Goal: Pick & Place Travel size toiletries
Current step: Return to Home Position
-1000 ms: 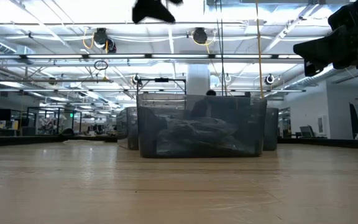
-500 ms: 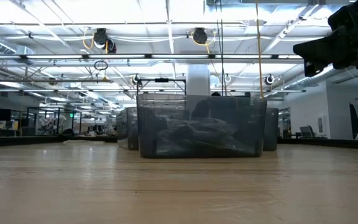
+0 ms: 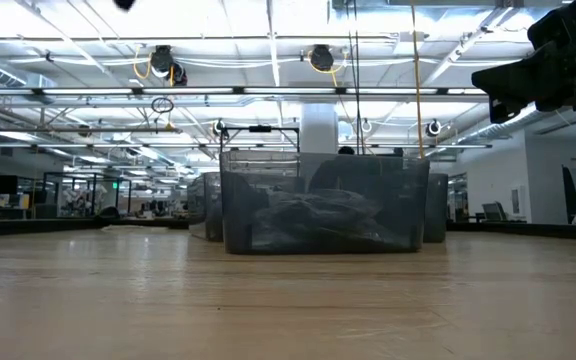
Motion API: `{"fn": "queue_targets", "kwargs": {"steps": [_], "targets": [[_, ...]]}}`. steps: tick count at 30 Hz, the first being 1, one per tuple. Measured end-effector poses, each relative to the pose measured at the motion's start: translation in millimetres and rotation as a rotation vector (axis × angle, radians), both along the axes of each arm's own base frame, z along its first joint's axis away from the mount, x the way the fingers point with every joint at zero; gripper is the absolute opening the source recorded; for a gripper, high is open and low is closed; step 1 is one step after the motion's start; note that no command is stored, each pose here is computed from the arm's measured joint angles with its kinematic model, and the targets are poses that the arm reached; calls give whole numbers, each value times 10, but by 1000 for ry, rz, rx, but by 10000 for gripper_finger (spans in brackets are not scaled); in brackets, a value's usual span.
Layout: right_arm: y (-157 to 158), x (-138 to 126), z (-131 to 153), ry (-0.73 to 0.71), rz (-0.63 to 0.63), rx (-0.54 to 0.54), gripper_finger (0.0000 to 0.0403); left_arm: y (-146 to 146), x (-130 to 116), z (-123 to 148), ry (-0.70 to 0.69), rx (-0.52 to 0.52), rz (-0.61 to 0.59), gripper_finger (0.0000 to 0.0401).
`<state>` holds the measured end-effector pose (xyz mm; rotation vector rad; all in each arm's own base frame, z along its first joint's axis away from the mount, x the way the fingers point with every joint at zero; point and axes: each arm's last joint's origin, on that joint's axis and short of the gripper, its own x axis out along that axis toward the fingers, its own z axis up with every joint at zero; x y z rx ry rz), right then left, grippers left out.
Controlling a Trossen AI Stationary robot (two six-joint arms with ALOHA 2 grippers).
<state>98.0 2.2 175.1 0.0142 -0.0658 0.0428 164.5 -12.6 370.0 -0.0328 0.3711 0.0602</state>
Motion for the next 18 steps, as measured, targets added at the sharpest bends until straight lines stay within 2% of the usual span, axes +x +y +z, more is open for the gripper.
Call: {"fn": "queue_targets", "kwargs": {"steps": [6,10,14,18], "targets": [[0,0,0,0,0,0,4,-9,-12,-803,-115,-33,-8,234],[0,0,0,0,0,0,4,-5,-40,-1224,-215,-57,-5,234],[0,0,0,0,-1,0,4,0,-84,-1538,-295,-67,-6,235],[0,0,0,0,0,0,4,15,-143,-1731,-291,-78,0,235]]}}
